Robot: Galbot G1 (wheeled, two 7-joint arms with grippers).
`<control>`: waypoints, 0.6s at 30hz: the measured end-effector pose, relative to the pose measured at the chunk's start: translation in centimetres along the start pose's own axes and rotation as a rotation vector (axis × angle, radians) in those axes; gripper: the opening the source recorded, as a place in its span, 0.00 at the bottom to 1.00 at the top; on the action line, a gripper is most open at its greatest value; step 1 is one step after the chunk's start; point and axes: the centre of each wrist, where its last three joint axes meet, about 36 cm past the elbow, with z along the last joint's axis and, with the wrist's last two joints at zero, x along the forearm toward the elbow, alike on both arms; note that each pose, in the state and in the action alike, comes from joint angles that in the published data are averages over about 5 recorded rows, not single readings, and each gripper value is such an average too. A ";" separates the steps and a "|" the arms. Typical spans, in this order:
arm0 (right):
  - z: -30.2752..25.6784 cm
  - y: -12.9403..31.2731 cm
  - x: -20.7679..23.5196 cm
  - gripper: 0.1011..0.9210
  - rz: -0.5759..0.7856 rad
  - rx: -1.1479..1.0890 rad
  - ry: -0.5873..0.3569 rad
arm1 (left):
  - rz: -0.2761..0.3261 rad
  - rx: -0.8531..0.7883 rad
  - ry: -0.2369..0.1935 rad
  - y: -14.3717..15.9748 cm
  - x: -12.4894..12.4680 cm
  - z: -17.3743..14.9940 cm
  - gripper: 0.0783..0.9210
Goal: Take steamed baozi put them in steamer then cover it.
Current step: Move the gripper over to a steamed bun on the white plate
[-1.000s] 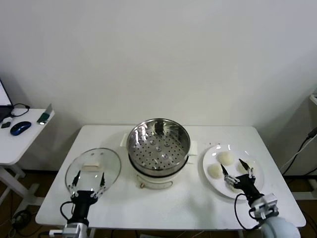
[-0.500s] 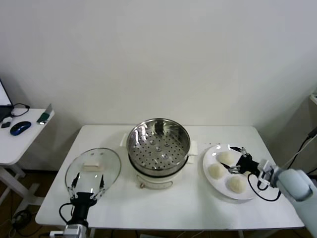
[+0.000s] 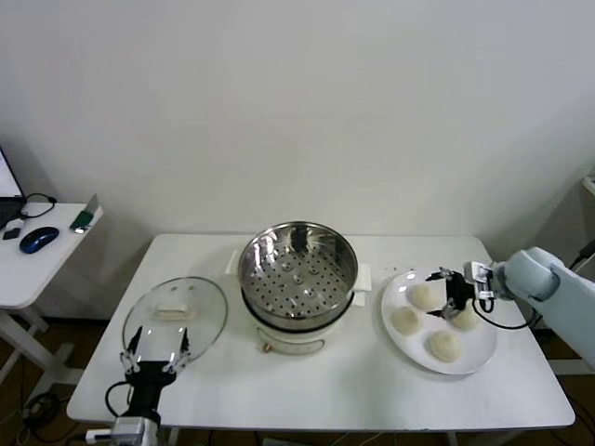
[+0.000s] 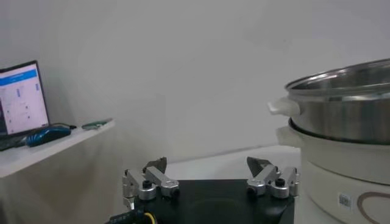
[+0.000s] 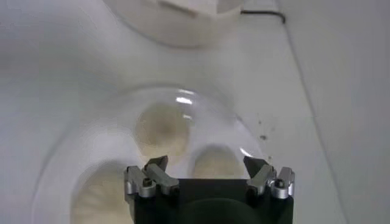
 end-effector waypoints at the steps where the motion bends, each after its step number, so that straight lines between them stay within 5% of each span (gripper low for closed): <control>1: -0.1 -0.5 -0.2 0.88 -0.012 0.005 0.014 | -0.003 0.001 0.002 0.1 0.0 0.0 0.88; 18: -3.3 -5.7 -4.4 0.88 -0.115 0.081 0.165 | -0.049 0.020 0.021 0.9 -0.7 -1.0 0.88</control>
